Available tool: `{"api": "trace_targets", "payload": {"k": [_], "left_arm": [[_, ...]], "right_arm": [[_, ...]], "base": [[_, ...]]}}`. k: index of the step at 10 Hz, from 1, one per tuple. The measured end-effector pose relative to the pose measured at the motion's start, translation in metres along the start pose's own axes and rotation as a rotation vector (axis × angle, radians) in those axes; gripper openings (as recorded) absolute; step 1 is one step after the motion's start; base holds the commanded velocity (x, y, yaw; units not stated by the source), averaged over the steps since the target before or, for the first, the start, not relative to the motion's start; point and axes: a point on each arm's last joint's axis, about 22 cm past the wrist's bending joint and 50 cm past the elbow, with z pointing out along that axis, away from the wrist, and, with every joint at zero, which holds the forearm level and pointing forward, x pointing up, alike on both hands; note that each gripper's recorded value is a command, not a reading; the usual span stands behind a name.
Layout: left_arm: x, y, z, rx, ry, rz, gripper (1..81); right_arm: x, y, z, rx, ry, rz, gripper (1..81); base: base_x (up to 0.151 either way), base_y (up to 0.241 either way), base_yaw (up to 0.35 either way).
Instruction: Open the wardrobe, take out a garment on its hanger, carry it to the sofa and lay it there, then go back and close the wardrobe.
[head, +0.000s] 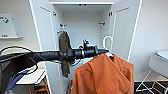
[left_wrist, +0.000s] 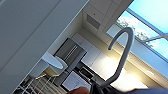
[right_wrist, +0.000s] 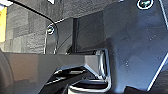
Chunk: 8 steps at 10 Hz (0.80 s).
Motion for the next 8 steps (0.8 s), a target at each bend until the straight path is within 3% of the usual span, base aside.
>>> {"api": "trace_targets", "payload": {"k": [4,8], "left_arm": [[-0.007,-0.029,-0.053,0.034,0.064,-0.065,1.0],[-0.012,-0.021,-0.062,0.025,0.06,-0.063,1.0]], "right_arm": [[0.0,0.0,0.0,0.0,0.0,0.0,81.1],[0.0,0.0,0.0,0.0,0.0,0.0,81.1]], "base": [[0.0,0.0,0.0],[0.0,0.0,0.0]]}}
